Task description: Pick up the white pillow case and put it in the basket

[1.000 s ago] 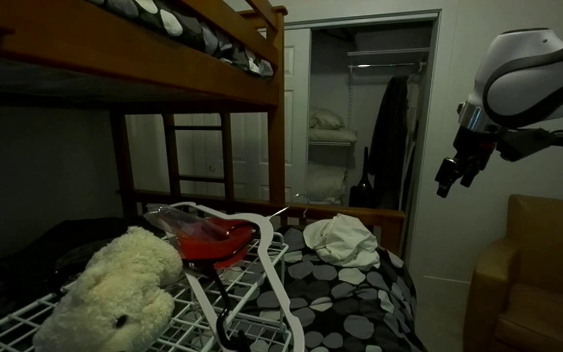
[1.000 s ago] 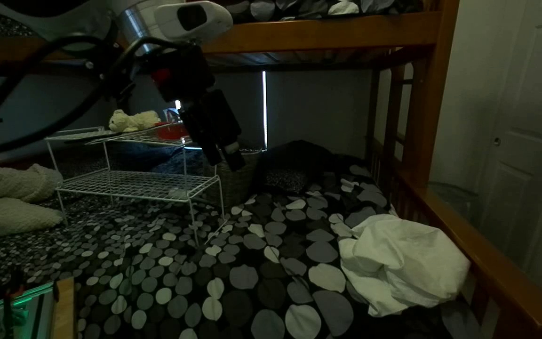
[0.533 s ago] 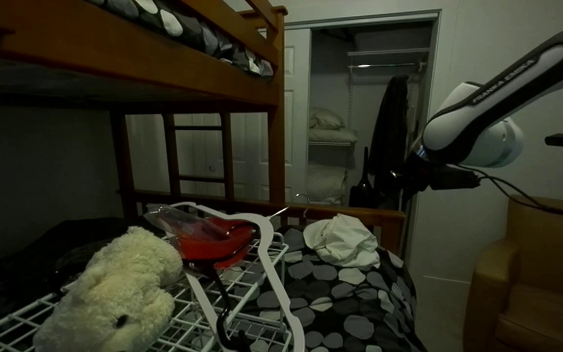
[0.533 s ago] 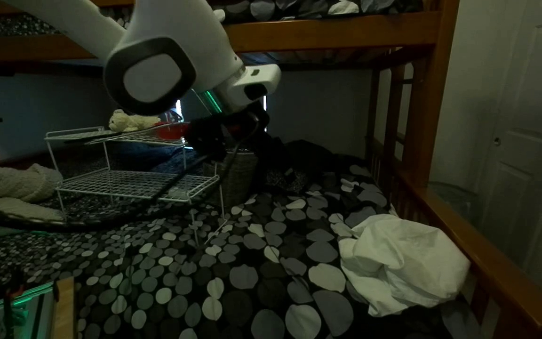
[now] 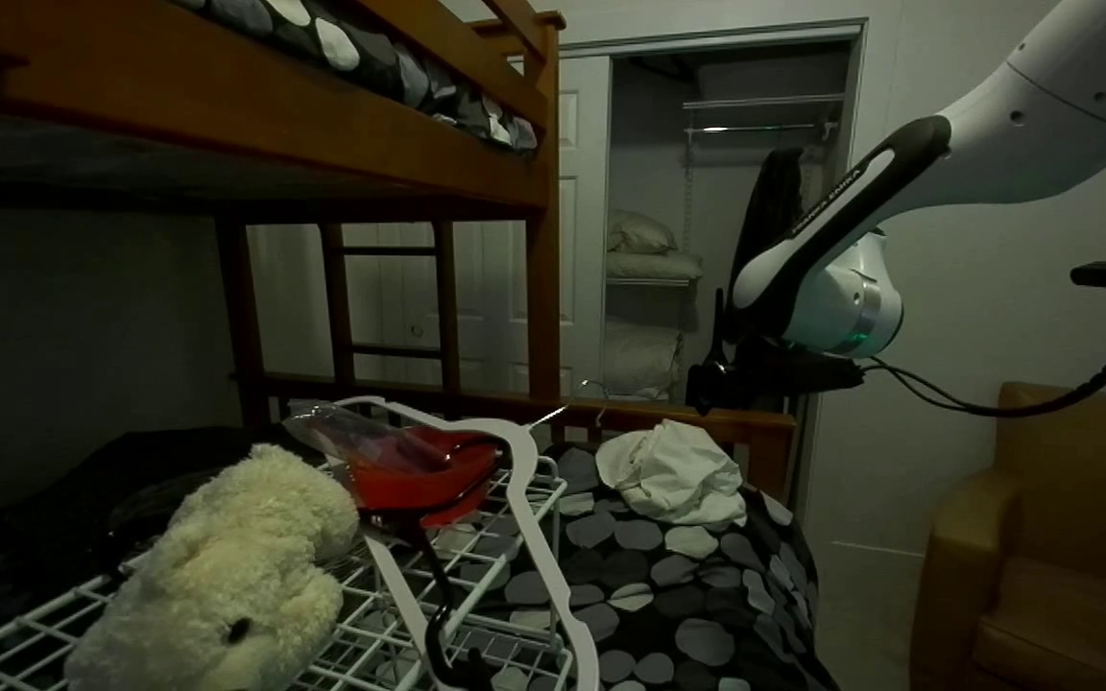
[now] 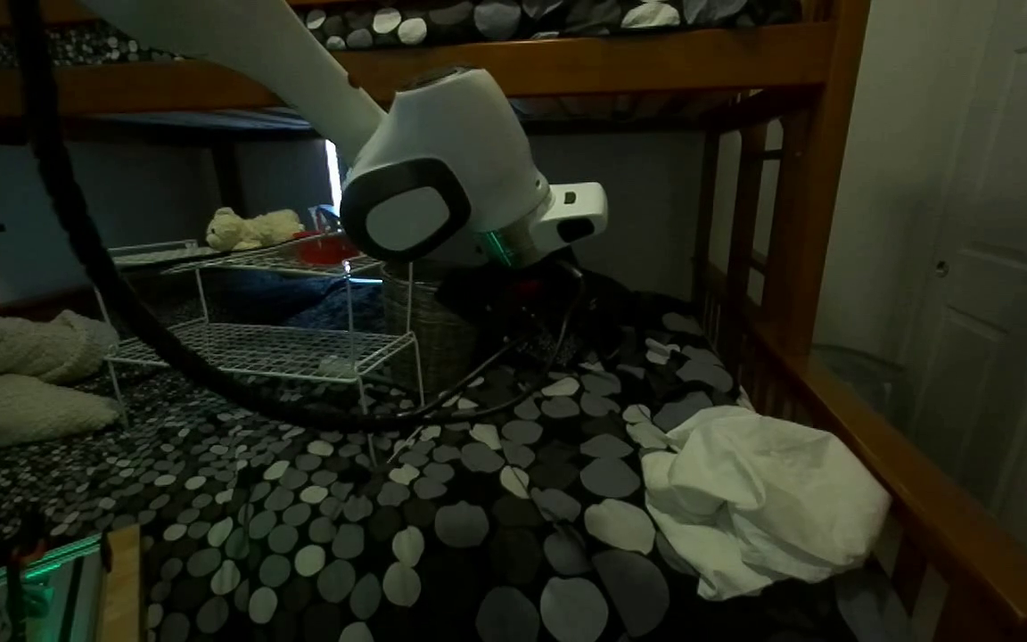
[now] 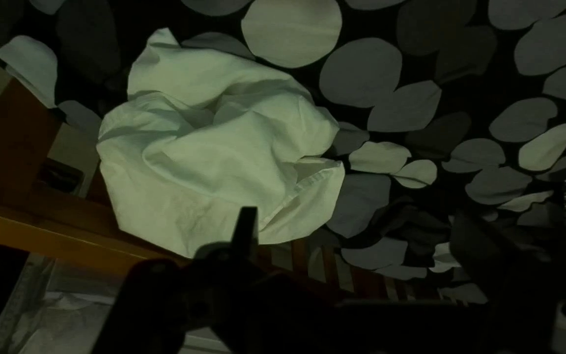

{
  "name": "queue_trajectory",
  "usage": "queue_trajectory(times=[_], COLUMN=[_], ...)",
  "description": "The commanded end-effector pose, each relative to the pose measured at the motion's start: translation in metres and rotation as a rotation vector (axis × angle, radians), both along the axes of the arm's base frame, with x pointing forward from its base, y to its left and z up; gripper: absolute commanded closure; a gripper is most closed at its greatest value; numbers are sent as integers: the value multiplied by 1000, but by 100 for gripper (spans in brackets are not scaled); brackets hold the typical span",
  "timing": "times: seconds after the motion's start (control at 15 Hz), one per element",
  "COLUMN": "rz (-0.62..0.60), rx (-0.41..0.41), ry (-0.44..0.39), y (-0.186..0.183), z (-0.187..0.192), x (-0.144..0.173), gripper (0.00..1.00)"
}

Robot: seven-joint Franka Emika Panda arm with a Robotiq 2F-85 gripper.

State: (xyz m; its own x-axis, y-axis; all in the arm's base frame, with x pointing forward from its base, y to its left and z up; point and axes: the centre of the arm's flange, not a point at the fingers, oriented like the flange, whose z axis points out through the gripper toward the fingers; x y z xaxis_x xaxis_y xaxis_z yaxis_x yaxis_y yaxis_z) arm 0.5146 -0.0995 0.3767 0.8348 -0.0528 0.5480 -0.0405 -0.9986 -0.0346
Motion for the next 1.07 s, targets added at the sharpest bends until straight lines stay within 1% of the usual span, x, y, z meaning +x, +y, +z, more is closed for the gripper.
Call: queue_trajectory(times=[0.0, 0.07, 0.13, 0.2, 0.27, 0.33, 0.4, 0.47, 0.67, 0.73, 0.87, 1.0], rz=[0, -1, -36, -55, -67, -79, -77, -71, -31, -7, 25, 47], rx=[-1, -2, -44, -59, -84, -77, -89, -114, -165, -194, -212, -223], ry=[0, -1, 8, 15, 35, 52, 79, 95, 137, 151, 161, 149], y=[0, -1, -4, -12, -25, -36, -49, -55, -73, -79, -87, -96], z=[0, 1, -8, -18, -35, -52, -68, -81, -105, -112, -132, -145], x=[1, 1, 1, 8, 21, 33, 49, 59, 99, 115, 147, 179], gripper=[0, 0, 0, 0, 0, 0, 0, 0, 0, 0, 0, 0])
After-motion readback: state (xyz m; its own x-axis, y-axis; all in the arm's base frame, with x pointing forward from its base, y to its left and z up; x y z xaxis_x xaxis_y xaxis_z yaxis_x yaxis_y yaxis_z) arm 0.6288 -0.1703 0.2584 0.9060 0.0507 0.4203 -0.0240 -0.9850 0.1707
